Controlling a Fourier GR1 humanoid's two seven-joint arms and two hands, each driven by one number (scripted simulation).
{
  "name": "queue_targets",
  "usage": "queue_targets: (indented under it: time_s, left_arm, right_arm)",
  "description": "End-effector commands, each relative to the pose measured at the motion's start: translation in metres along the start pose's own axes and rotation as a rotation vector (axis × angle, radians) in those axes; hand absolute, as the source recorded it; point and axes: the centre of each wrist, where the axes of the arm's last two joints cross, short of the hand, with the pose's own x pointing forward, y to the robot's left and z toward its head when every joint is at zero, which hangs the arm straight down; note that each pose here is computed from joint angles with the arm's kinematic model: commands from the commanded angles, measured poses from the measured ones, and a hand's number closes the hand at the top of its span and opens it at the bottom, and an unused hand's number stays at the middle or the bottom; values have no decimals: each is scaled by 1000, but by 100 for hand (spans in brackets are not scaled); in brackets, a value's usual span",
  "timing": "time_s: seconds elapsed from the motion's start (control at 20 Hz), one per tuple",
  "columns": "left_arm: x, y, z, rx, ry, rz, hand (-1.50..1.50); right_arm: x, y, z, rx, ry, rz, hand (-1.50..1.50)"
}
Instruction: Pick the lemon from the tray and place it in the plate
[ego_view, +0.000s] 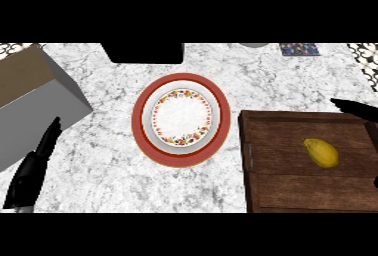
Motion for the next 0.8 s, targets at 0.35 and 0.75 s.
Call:
queue_targets:
  time_s: [0.35, 0.75]
  left_arm:
    - [2, -1, 0, -7, 4, 5, 0]
    - [23, 0, -7, 3, -15, 11, 0]
  right_arm:
    - [-24, 25, -48, 134, 2, 36, -150]
    - [-32, 40, -68, 168, 21, 61, -150]
